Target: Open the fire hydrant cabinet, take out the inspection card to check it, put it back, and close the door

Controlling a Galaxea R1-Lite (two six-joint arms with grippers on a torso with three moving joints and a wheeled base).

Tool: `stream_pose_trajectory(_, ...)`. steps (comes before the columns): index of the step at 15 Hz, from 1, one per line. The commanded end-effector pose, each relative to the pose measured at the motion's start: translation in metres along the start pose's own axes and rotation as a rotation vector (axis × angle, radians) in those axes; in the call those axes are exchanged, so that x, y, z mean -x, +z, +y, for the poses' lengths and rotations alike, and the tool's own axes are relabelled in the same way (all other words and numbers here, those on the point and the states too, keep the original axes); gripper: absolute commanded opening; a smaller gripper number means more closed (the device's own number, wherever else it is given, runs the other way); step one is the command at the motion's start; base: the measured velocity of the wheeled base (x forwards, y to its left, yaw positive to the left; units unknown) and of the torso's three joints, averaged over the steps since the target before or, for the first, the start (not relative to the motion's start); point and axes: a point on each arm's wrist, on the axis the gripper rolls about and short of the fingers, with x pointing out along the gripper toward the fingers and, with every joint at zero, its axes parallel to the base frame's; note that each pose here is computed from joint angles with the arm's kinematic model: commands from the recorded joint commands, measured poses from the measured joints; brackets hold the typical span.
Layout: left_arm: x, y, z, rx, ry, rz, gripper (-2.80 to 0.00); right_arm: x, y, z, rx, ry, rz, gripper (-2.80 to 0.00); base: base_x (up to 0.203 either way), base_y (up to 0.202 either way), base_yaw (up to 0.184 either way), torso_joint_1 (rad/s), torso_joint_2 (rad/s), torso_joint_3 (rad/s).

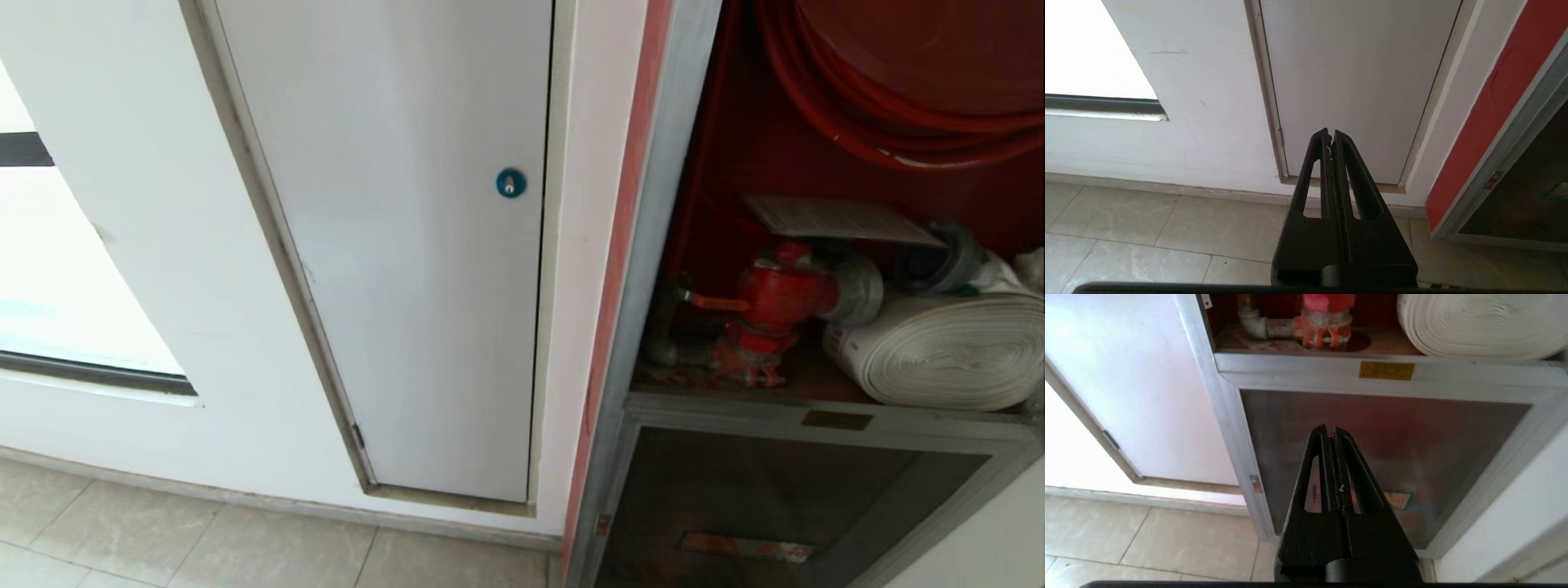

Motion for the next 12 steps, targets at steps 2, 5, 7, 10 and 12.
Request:
stream_pose_trajectory(2, 0.0000, 0.0000, 0.0000, 0.000, 0.000, 0.000, -2.80, 0.0000, 0.0002, 0.0000, 0.000, 0.000, 0.000, -2.80, 0.197, 0.000, 0.001, 0.001, 0.00, 0.003)
stream_pose_trajectory(5, 0.0000, 0.0000, 0.0000, 0.000, 0.000, 0.000, -2.80, -0.0001, -0.0001, 0.0000, 0.000, -0.001, 0.001, -2.80, 0.197, 0.000, 0.000, -0.003, 0.00, 0.005)
stream_pose_trajectory(7, 0.0000, 0.0000, 0.0000, 0.000, 0.000, 0.000, -2.80, -0.0001, -0.0001, 0.0000, 0.000, -0.001, 0.001, -2.80, 0.195, 0.000, 0.000, 0.003, 0.00, 0.002)
stream_pose_trajectory(10, 0.0000, 0.0000, 0.0000, 0.000, 0.000, 0.000, -2.80, 0.0000, 0.0002, 0.0000, 0.000, 0.000, 0.000, -2.80, 0.198, 0.000, 0.001, 0.001, 0.00, 0.002)
stream_pose_trajectory(12, 0.0000, 0.0000, 0.0000, -0.002, 0.000, 0.000, -2.80, 0.0000, 0.0002, 0.0000, 0.000, -0.001, 0.000, -2.80, 0.169, 0.000, 0.000, 0.009, 0.00, 0.004)
